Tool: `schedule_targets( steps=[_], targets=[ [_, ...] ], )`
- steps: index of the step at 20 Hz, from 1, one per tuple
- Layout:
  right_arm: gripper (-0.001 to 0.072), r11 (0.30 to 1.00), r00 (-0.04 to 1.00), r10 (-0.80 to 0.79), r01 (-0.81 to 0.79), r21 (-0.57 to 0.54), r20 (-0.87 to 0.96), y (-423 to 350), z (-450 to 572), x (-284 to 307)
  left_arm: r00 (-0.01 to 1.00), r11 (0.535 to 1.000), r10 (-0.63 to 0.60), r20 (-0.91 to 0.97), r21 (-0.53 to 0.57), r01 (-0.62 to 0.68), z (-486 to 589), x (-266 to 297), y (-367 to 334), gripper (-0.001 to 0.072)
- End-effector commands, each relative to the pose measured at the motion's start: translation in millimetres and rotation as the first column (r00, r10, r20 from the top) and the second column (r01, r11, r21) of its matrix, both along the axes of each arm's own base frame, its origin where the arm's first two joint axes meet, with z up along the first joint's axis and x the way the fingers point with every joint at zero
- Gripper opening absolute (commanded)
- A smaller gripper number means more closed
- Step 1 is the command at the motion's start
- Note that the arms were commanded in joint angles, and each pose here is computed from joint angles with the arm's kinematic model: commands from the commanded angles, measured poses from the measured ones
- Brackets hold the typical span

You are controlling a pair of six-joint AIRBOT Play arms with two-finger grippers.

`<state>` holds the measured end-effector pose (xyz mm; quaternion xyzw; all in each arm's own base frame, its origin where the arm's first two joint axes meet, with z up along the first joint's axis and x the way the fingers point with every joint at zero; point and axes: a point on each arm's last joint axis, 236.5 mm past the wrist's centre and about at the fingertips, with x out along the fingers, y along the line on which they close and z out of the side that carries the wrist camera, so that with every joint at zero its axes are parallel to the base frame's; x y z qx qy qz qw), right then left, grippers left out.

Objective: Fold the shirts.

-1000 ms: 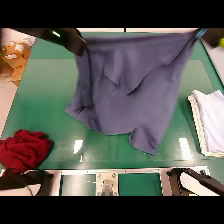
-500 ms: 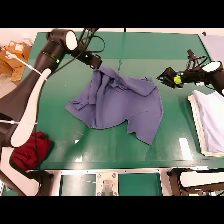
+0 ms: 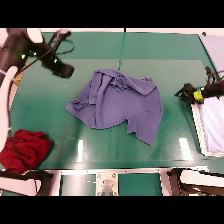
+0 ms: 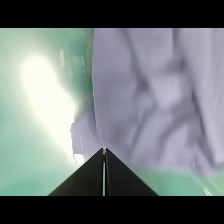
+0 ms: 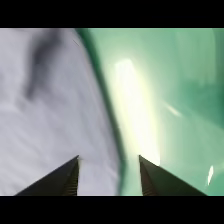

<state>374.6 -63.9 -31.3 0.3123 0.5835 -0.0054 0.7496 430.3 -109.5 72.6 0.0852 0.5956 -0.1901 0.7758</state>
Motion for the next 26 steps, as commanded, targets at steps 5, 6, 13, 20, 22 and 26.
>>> schedule_targets(
  steps=[5,6,13,20,22,26],
  targets=[
    [0.0428,0.99,0.995,-0.087,0.092,0.109,-0.045,26,-61,-41,0.929,0.914,0.231,-0.29,-0.263,-0.31,-83,-122,25,0.002],
    [0.0427,0.988,0.996,-0.078,0.083,0.132,-0.037,33,-62,-37,0.912,0.889,0.243,-0.331,-0.301,-0.346,-91,-130,22,0.0019],
    [0.0324,0.982,0.998,0.033,-0.024,0.189,-0.045,92,-88,-18,0.848,0.766,0.335,-0.41,-0.406,-0.499,-123,-136,0,0.0425],
    [0.0021,0.98,0.998,0.069,-0.068,0.189,0.001,95,-70,-1,0.818,0.694,0.465,-0.34,-0.434,-0.575,-168,-122,-33,0.0424],
    [0.0021,0.977,0.997,0.076,-0.075,0.2,0.001,97,-66,-1,0.812,0.695,0.47,-0.347,-0.422,-0.582,-185,-120,-50,0.0425],
    [0.002,0.971,0.995,0.1,-0.096,0.219,-0.007,102,-61,-6,0.811,0.689,0.454,-0.37,-0.432,-0.582,-190,-117,-61,0.0021]
  ],
)
